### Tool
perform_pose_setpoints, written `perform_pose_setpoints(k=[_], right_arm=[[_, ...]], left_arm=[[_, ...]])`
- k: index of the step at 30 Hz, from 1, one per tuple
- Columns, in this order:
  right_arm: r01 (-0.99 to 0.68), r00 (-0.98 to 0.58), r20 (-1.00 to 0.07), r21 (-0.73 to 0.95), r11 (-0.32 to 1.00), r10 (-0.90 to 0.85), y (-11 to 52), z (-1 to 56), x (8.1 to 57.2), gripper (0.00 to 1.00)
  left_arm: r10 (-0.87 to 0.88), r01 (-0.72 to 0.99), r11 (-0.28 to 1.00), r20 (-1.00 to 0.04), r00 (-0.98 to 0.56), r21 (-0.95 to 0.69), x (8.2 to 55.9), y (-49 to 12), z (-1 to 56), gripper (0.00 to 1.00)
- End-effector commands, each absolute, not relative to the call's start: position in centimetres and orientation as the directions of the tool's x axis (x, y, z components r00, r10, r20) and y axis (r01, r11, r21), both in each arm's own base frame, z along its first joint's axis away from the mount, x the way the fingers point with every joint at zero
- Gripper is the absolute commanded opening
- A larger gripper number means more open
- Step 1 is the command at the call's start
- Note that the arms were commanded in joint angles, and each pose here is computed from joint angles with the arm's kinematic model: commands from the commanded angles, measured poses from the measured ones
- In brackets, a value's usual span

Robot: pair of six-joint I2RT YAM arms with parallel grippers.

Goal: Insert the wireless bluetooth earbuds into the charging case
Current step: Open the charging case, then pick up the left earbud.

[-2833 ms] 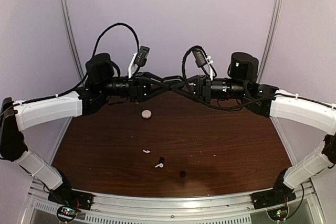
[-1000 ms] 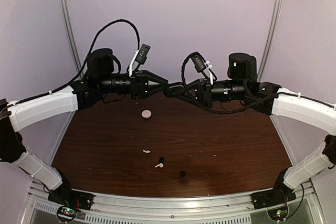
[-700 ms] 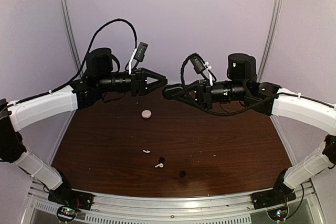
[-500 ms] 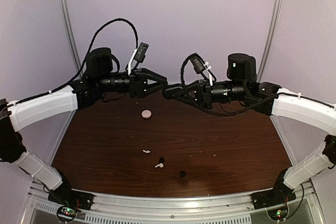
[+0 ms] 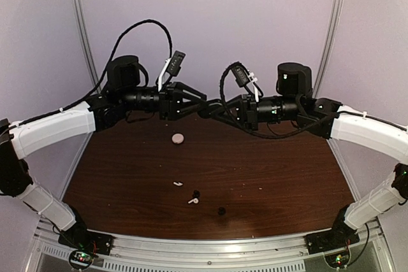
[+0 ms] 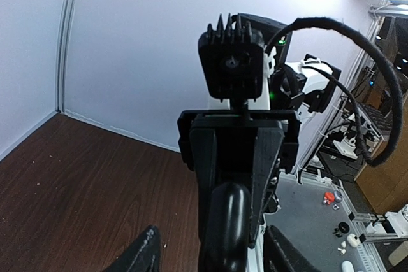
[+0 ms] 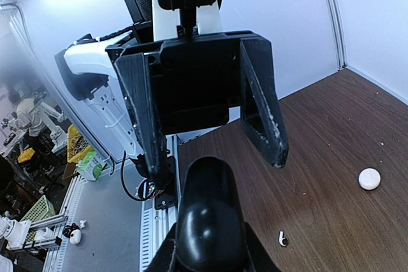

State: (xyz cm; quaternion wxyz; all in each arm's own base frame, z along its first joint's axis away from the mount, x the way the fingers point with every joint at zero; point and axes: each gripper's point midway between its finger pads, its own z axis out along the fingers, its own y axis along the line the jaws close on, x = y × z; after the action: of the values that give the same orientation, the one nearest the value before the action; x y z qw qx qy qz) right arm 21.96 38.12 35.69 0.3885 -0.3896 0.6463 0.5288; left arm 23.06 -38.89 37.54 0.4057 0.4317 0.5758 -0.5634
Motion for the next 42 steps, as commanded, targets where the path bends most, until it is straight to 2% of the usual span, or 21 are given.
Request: perform_pose_setpoints(k=[1,11,22,29,36,42], right_arm=[[-0.927,-0.362,-0.930,0.353,0.128,-0.061,38.4,37.4,22.0,0.00],[-0.933,-0.354,-0.933,0.346,0.102,-0.068,38.3,37.4,21.3,0.00],[-0.944,-0.325,-0.941,0.316,0.096,-0.092,38.2,37.3,20.6,0.00],[-0.947,-0.314,-0.946,0.305,0.101,-0.083,38.2,37.7,20.6,0.00],[-0.941,-0.321,-0.943,0.309,0.139,-0.081,37.5,36.8,21.0,0.00],[-0.931,-0.344,-0.937,0.332,0.151,-0.063,36.4,37.0,20.9,0.00]], left_arm=[[0.046,0.961,-0.047,-0.961,-0.271,-0.273,22.3,-39.4,37.8,0.56],[0.043,0.947,0.045,-0.946,-0.321,-0.319,24.5,-39.6,37.5,0.47],[-0.021,0.926,0.050,-0.928,-0.373,-0.374,25.5,-38.7,38.4,0.43],[-0.019,0.934,0.050,-0.936,-0.352,-0.353,25.6,-38.6,38.4,0.43],[-0.085,0.957,0.064,-0.957,-0.278,-0.283,25.1,-36.8,40.2,0.53],[-0.151,0.940,0.161,-0.949,-0.276,-0.300,26.5,-33.8,40.3,0.56]])
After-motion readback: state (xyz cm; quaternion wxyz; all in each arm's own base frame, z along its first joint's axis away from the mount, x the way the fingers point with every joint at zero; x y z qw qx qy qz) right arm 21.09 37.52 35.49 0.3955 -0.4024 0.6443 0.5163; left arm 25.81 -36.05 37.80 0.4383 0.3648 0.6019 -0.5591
